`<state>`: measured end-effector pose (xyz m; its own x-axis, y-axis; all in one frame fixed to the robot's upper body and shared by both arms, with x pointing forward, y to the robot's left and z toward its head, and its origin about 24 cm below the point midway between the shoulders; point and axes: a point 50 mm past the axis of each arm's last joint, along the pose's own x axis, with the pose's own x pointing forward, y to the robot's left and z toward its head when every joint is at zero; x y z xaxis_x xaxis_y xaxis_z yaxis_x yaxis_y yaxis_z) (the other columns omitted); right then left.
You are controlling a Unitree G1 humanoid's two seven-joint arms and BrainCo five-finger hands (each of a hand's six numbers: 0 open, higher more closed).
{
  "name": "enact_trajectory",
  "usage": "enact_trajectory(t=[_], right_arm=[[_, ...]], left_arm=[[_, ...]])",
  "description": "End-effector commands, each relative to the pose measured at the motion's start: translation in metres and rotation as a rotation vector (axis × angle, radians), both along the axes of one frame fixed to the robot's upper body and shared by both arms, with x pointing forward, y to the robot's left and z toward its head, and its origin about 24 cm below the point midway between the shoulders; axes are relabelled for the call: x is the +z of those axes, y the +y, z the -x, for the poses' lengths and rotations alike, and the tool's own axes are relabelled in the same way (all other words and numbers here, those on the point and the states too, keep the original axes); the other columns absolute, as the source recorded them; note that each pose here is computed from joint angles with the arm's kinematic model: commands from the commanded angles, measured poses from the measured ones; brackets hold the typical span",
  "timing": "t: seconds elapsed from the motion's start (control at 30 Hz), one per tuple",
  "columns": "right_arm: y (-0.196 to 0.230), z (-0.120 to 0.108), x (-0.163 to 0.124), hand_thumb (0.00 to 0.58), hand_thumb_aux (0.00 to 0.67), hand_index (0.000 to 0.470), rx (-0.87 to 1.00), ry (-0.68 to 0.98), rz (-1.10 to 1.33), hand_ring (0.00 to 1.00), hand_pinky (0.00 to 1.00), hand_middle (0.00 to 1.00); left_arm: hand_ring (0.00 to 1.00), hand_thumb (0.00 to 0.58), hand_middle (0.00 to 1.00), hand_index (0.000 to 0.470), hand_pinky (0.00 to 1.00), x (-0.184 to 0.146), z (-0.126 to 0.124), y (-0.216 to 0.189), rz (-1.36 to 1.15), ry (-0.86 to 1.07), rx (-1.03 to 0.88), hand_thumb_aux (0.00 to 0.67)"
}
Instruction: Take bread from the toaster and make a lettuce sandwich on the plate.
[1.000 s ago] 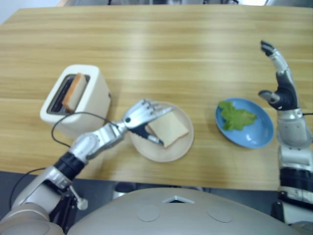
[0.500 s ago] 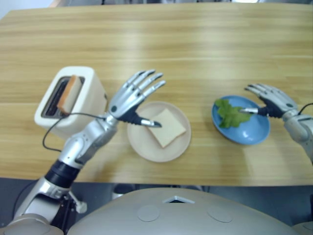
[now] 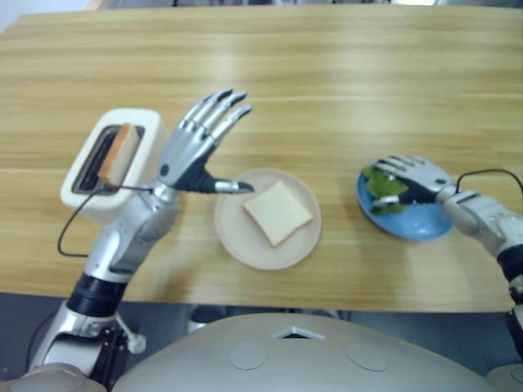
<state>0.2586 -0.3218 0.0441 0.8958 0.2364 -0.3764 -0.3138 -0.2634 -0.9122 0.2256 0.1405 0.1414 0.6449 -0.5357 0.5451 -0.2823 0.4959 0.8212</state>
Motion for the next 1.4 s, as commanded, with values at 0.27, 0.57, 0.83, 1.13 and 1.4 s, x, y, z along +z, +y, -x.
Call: enact_trajectory(t=[0.27, 0.57, 0.83, 1.13, 1.4], right_arm=[[-0.004, 0.013, -0.025, 0.036, 0.021, 0.014, -0.002, 0.126, 0.069, 0.0, 0.0, 0.0], [0.002, 0.006, -0.016, 0.58, 0.67, 0.46, 0.013, 0.015, 0.014, 0.11, 0.11, 0.11], [0.002, -0.004, 0.003, 0.58, 0.67, 0.46, 0.04, -0.178, 0.019, 1.0, 1.0, 1.0], [0.014, -0.01, 0.032, 0.566, 0.565, 0.388, 0.148, -0.448, 0.033, 1.0, 1.0, 1.0], [0.05, -0.006, 0.063, 0.578, 0.633, 0.435, 0.292, -0.672, -0.032, 1.0, 1.0, 1.0]], left_arm=[[0.0, 0.0, 0.0, 0.0, 0.0, 0.0, 0.003, 0.007, -0.008, 0.023, 0.017, 0.0], [0.0, 0.0, 0.0, 0.0, 0.0, 0.001, 0.003, 0.009, -0.029, 0.019, 0.029, 0.0], [0.0, 0.0, 0.0, 0.0, 0.0, -0.002, 0.003, 0.008, -0.052, 0.014, 0.038, 0.0], [0.0, 0.0, 0.0, 0.0, 0.0, -0.002, 0.002, 0.007, -0.07, 0.001, 0.044, 0.0], [0.0, 0.0, 0.0, 0.0, 0.0, -0.001, -0.003, 0.005, -0.064, -0.009, 0.043, 0.0]])
